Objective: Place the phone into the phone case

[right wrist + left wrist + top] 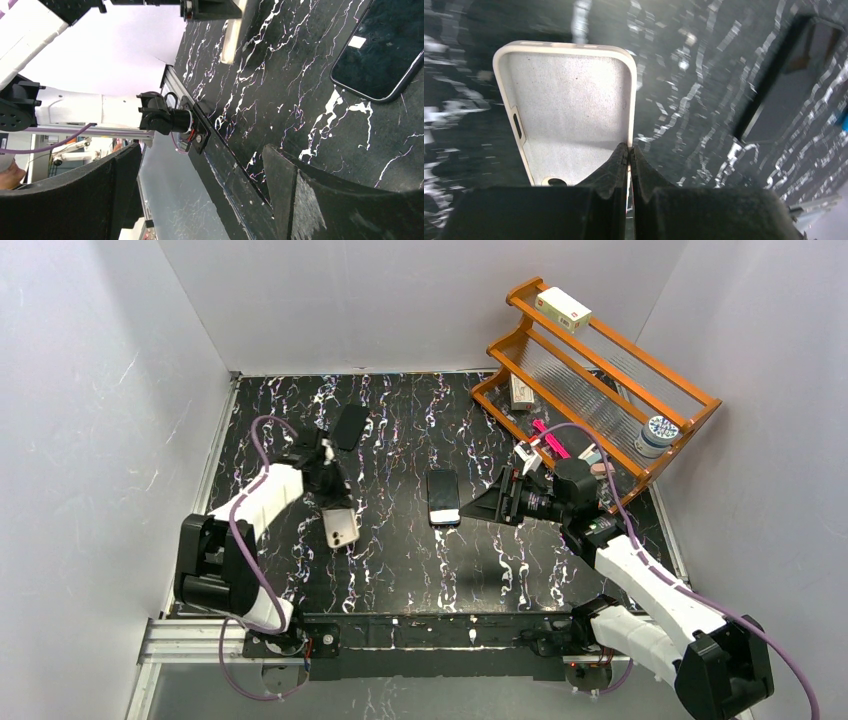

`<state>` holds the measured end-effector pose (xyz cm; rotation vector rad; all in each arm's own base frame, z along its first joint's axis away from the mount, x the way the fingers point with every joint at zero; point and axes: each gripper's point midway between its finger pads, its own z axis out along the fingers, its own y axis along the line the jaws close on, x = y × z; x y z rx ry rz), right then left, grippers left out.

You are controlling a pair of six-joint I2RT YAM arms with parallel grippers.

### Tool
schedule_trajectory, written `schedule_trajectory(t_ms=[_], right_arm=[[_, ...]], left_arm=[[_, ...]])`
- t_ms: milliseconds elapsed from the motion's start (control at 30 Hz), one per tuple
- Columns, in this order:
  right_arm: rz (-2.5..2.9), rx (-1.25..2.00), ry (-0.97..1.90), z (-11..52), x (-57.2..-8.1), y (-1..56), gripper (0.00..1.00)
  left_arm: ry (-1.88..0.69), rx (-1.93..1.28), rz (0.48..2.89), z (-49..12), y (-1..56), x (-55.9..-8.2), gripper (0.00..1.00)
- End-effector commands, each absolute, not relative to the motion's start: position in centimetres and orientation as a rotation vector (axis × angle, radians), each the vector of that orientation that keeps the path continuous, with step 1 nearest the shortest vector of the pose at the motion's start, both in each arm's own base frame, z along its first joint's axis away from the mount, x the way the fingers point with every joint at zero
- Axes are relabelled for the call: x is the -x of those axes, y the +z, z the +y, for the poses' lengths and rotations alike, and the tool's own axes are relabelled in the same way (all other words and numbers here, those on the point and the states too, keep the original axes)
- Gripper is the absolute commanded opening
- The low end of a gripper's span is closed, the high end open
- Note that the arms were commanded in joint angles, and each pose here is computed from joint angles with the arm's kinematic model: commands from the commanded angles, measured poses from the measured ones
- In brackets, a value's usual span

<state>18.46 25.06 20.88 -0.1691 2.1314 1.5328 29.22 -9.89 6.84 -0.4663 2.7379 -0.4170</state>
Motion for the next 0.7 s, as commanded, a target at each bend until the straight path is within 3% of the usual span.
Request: schedule_trajectory(t_ms=[0, 467, 567, 667], right_arm=[[2.086, 0.179, 1.528, 25.0, -18.4, 21.7, 0.99], [2.110, 0.136, 1.512, 24.7, -18.3, 20.9, 0.99], [2.111, 0.134, 1.508, 24.7, -18.5, 21.0, 0.99], [2.113, 0.134, 1.508, 24.8, -18.6, 21.0, 0.99]], left_arm=[[-0.556, 0.460, 2.707, -15.2, 7.7, -28.7, 0.00], [-0.558, 0.242, 2.746, -24.2, 6.0, -27.5, 0.00], [-0.552, 0.214, 2.747, -24.7, 5.8, -27.6, 0.09], [-0.561, 0.176, 2.717, -25.1, 6.9, -28.4, 0.27]])
